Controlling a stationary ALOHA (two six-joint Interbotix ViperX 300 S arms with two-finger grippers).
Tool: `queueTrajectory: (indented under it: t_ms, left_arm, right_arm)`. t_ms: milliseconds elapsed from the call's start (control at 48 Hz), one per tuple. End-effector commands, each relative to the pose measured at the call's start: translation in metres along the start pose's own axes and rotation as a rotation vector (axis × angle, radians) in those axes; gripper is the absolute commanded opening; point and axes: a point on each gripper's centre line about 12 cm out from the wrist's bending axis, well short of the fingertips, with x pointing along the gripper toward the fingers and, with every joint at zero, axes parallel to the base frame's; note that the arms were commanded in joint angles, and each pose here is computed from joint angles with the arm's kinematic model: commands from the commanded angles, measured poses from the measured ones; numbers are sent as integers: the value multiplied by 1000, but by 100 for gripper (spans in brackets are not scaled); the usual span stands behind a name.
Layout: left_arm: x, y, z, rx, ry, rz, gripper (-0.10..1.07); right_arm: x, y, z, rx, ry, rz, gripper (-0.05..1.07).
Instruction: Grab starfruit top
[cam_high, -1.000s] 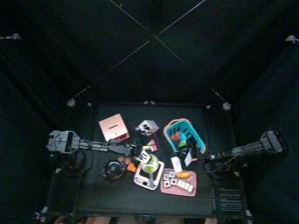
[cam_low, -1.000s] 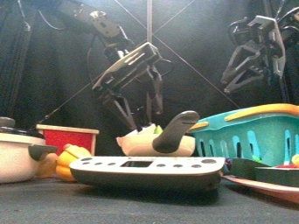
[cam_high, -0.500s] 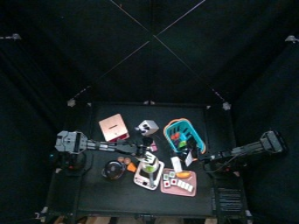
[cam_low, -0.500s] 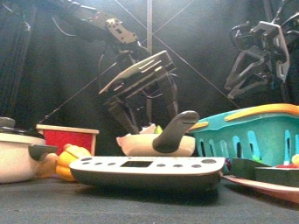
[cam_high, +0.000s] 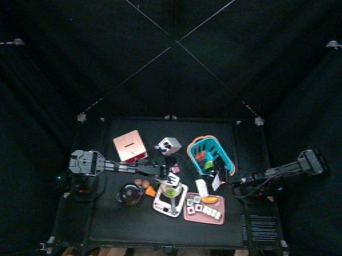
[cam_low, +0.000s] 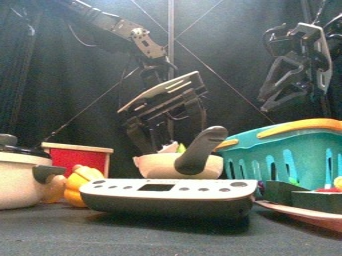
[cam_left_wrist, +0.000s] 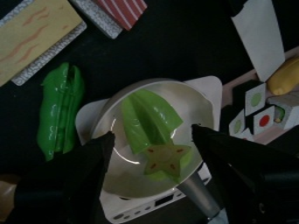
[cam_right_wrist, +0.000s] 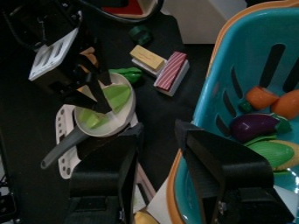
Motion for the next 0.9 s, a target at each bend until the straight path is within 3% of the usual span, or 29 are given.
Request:
queueTrajectory:
  t_ms: [0, 479, 875]
  left_arm:
    - [-11, -7, 9, -20, -24, -33, 102]
    - [0, -2, 11, -61, -14, -10, 102]
    - [3, -3, 9, -59, -8, -1, 92]
  right_arm:
    - [-2, 3, 3, 1, -8, 14, 75]
    - [0, 2, 0, -4, 0, 6, 75]
    - [0, 1, -1, -6, 4, 3, 75]
